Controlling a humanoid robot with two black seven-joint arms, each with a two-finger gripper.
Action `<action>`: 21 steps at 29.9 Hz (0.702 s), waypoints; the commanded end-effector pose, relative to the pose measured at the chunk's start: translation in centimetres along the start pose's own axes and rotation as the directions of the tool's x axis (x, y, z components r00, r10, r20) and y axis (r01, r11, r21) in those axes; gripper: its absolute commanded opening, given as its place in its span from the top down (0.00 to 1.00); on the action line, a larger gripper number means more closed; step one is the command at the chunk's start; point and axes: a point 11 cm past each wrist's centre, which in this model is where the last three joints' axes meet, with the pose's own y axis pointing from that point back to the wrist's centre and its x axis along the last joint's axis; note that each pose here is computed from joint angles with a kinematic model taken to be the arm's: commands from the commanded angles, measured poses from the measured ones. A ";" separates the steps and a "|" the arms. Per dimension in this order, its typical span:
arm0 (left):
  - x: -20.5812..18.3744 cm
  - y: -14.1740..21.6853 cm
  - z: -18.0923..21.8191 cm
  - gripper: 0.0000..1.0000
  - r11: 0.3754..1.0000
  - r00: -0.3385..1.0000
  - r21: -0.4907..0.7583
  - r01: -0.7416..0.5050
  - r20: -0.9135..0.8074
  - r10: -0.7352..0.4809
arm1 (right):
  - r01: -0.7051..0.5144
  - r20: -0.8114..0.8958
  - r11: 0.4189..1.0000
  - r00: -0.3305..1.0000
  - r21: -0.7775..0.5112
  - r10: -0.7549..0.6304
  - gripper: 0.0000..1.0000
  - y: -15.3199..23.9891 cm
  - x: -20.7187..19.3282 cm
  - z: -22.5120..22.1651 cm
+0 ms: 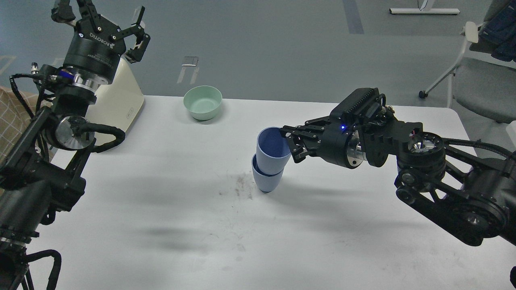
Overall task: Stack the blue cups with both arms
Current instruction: 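Lower the held cup into the centered blue cup and release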
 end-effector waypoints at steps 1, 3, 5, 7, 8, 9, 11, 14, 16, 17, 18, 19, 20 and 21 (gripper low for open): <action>0.0 0.0 0.0 0.03 1.000 1.000 0.000 0.000 0.000 0.000 | 0.003 0.003 1.000 1.000 -0.002 -0.003 0.98 0.0 -0.1 0.1; -0.1 -0.1 0.1 0.03 1.000 1.000 -0.004 0.002 -0.002 -0.002 | 0.005 0.005 1.000 1.000 -0.006 -0.005 0.97 -0.1 -0.2 0.2; -0.1 -0.2 0.2 0.03 1.000 1.000 -0.006 0.004 -0.001 -0.004 | 0.005 0.005 1.000 1.000 -0.006 -0.005 0.97 -0.1 -0.2 0.2; -0.1 -0.2 0.2 0.03 1.000 1.000 -0.006 0.004 -0.001 -0.004 | 0.005 0.005 1.000 1.000 -0.006 -0.005 0.97 -0.1 -0.2 0.2; -0.1 -0.2 0.2 0.03 1.000 1.000 -0.006 0.004 -0.001 -0.004 | 0.005 0.005 1.000 1.000 -0.006 -0.005 0.97 -0.1 -0.2 0.2; -0.1 -0.2 0.2 0.03 1.000 1.000 -0.006 0.004 -0.001 -0.004 | 0.005 0.005 1.000 1.000 -0.006 -0.005 0.97 -0.1 -0.2 0.2; -0.1 -0.2 0.2 0.03 1.000 1.000 -0.006 0.004 -0.001 -0.004 | 0.006 0.007 1.000 1.000 -0.005 -0.006 0.94 0.0 -0.3 0.2; -0.2 -0.3 0.1 0.03 1.000 1.000 -0.004 0.006 -0.001 -0.006 | 0.007 0.008 1.000 1.000 -0.005 -0.007 0.93 0.0 -0.3 0.2; -0.2 -0.3 0.1 0.03 1.000 1.000 -0.004 0.006 -0.001 -0.006 | 0.007 0.009 1.000 1.000 -0.004 -0.007 0.93 0.0 -0.4 0.2; -0.2 -0.3 0.1 0.03 1.000 1.000 -0.004 0.006 -0.001 -0.006 | 0.010 0.014 1.000 1.000 -0.004 -0.010 0.93 0.0 -0.6 0.2; -0.2 -0.3 0.1 0.03 1.000 1.000 -0.004 0.006 -0.001 -0.006 | 0.011 0.015 1.000 1.000 -0.003 -0.011 0.93 0.0 -0.6 0.2; -0.2 -0.2 0.2 0.03 1.000 1.000 -0.004 0.006 0.000 -0.006 | 0.011 0.016 1.000 1.000 -0.003 -0.011 0.92 0.0 -0.7 0.1; -0.2 -0.2 0.2 0.03 1.000 1.000 -0.004 0.006 0.000 -0.006 | 0.012 0.015 1.000 1.000 -0.004 -0.011 0.91 0.0 -0.7 0.2; -0.2 -0.2 0.2 0.03 1.000 1.000 -0.006 0.006 0.000 -0.006 | 0.013 0.017 1.000 1.000 -0.005 -0.013 0.89 -0.1 -0.8 0.2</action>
